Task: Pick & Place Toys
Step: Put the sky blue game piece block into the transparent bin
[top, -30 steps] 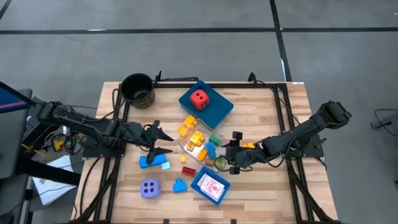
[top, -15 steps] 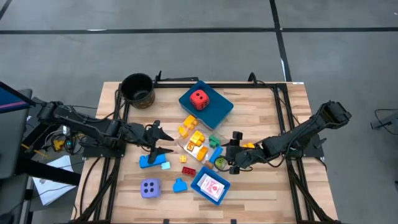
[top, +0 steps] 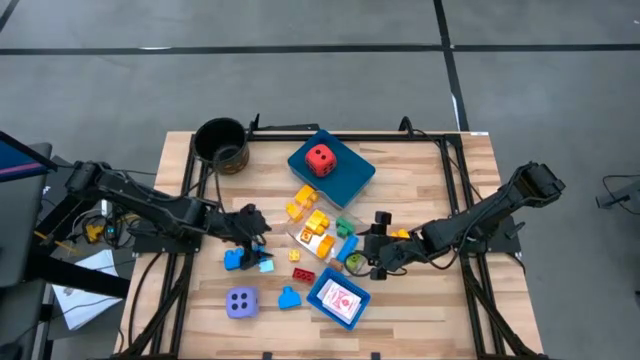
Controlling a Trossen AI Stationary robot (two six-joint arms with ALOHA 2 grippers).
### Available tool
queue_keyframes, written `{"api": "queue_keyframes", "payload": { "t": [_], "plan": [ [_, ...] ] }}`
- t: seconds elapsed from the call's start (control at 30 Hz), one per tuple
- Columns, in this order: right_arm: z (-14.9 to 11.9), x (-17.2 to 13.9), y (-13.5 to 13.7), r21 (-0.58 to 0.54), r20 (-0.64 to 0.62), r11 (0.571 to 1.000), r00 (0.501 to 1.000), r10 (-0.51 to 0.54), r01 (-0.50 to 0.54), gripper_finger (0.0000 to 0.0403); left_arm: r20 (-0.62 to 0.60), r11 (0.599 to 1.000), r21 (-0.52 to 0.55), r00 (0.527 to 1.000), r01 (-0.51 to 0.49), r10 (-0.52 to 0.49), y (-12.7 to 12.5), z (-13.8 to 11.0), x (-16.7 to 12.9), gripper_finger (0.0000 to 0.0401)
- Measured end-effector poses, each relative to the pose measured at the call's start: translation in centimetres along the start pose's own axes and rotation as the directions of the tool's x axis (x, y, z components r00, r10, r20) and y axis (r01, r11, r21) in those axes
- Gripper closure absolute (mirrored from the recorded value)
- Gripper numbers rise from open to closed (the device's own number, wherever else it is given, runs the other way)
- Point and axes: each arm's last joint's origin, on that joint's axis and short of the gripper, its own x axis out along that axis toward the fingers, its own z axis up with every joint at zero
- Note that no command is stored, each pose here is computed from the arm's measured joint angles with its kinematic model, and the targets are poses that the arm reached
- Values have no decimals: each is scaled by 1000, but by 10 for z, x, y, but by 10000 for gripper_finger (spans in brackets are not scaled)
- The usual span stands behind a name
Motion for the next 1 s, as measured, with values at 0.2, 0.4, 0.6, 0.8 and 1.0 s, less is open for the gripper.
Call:
{"api": "queue_keyframes", "payload": {
  "t": [0.2,0.4,0.6,0.8,1.0],
  "plan": [
    [0,0,0,0,-3,1000,1000,1,-1,198,-123,994,-76,990,-72,63,6,-15,2,32],
    [0,0,0,11,-6,1000,1000,16,-16,198,-162,990,-103,984,-96,79,16,-46,16,49],
    [0,0,1,11,-7,1000,1000,22,-22,198,-158,985,-170,987,-21,-6,20,-69,26,42],
    [0,0,1,11,-7,1000,1000,22,-22,198,-105,986,-163,994,27,-44,16,-74,29,33],
    [-1,0,1,17,-10,1000,1000,24,-24,198,-92,996,-89,996,-29,21,15,-83,29,34]
  ]
}}
